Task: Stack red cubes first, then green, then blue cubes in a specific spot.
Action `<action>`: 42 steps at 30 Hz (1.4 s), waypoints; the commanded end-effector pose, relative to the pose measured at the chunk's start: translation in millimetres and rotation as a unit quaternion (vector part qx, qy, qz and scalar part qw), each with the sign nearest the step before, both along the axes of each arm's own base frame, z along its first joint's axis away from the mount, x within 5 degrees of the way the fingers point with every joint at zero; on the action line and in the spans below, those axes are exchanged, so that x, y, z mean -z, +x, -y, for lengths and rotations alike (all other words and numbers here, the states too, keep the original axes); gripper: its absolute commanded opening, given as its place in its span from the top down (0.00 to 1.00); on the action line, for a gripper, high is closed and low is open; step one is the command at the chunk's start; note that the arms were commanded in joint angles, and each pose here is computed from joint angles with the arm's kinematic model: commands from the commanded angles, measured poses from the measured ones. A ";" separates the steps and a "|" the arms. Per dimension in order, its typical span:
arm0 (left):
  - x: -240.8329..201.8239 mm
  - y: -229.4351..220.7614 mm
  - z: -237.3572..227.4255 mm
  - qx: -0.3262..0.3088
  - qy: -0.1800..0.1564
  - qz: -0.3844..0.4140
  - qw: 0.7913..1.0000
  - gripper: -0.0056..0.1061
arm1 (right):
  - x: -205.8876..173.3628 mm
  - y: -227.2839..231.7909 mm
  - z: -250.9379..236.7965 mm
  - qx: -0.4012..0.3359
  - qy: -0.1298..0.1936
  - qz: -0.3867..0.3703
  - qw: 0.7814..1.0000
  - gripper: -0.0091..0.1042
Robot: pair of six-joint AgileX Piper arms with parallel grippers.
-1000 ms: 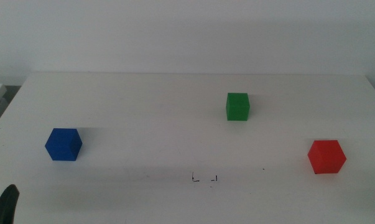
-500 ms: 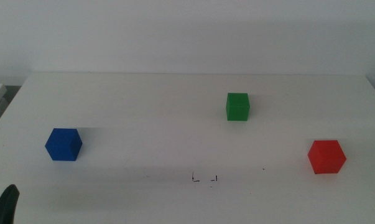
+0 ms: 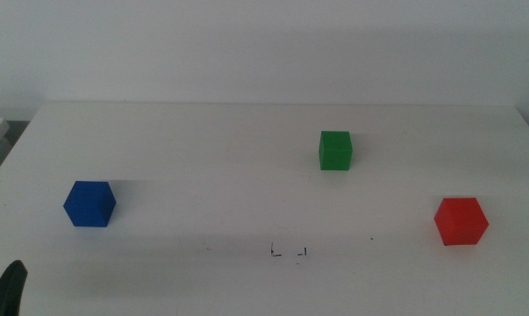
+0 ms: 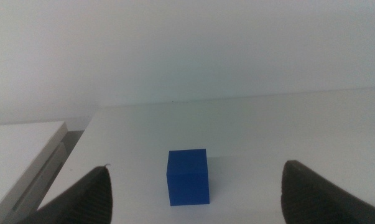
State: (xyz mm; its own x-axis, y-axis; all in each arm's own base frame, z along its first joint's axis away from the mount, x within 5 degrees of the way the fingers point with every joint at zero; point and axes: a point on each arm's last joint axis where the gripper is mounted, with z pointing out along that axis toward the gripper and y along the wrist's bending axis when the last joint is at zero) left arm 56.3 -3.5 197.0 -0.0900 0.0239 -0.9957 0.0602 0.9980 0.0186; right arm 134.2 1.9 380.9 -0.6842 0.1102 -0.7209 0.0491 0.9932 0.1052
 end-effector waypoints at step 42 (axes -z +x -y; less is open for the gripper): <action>-1.5 -0.2 -0.1 -0.001 -0.002 0.009 1.000 0.13 | 53.8 153.9 -52.4 -0.074 -0.108 -0.249 0.960 0.12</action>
State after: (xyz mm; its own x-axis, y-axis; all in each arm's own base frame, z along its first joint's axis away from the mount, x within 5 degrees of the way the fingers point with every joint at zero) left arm 56.3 -3.5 197.0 -0.0900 0.0239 -0.9957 0.0602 0.9980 0.0186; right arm 281.2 56.0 333.2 -0.9379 -0.1379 -0.3182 -0.1137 0.9891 -0.0935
